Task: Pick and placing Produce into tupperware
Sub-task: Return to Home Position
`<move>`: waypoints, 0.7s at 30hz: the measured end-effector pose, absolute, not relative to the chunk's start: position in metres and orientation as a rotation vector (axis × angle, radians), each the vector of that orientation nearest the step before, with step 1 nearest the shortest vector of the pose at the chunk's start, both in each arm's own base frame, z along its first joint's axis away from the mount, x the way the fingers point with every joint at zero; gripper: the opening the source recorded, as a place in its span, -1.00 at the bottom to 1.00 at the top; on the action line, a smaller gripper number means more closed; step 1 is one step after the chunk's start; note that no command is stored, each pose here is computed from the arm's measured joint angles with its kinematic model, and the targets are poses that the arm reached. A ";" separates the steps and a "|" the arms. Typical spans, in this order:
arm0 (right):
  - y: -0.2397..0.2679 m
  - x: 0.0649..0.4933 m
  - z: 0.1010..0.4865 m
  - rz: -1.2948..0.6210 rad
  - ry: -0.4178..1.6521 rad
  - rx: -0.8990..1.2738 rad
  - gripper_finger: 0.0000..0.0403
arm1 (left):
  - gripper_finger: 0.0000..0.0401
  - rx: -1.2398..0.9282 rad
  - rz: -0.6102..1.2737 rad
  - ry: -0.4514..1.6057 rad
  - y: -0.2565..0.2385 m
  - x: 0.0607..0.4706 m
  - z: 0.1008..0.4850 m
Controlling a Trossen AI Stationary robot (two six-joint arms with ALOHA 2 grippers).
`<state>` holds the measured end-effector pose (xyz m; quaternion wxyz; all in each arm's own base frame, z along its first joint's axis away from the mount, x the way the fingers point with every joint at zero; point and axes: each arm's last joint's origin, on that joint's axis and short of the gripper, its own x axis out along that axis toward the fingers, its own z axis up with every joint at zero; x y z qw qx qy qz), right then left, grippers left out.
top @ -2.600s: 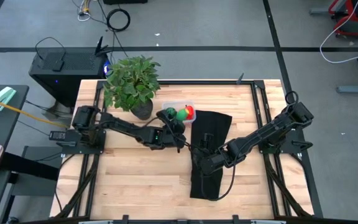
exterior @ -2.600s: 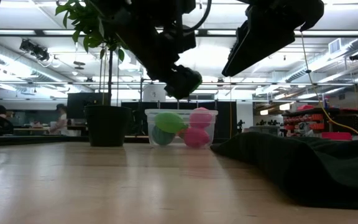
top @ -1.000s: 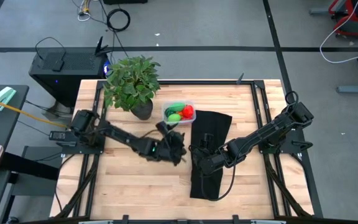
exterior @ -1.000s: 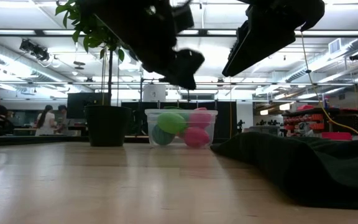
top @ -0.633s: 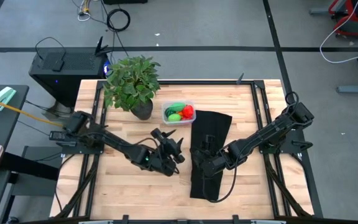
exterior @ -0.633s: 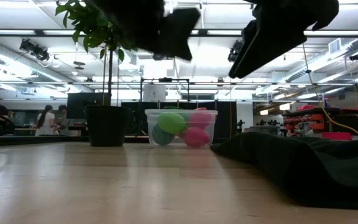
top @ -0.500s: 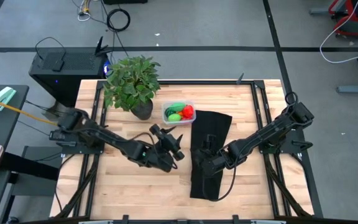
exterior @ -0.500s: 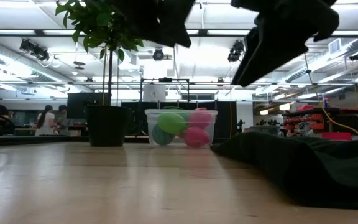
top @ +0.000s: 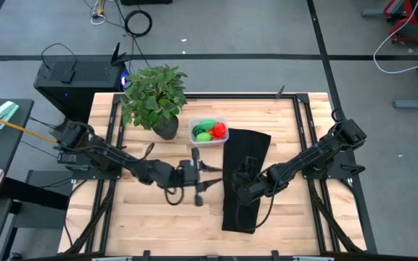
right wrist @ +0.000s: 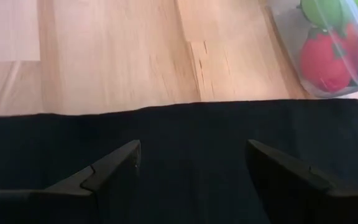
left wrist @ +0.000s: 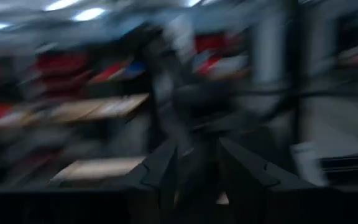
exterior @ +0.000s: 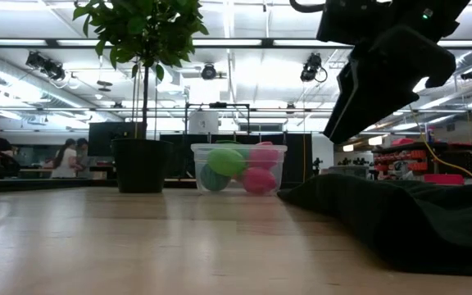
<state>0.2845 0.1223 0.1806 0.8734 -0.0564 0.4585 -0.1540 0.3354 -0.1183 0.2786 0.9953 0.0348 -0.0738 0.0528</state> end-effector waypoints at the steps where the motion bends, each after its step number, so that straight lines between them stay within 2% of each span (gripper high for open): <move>1: 0.122 0.285 0.181 -0.325 0.955 -0.110 0.47 | -0.41 0.066 0.026 -0.194 -0.116 0.332 0.274; 5: 0.123 0.285 0.181 -0.328 0.948 -0.099 0.47 | -0.48 0.070 -0.216 -0.340 -0.108 0.315 0.256; 13: 0.123 0.286 0.181 -0.352 0.934 -0.045 0.47 | -0.49 0.102 -0.214 -0.410 -0.096 0.284 0.225; 21: 0.123 0.286 0.181 -0.364 0.923 -0.015 0.47 | -0.51 0.093 -0.201 -0.477 -0.077 0.235 0.223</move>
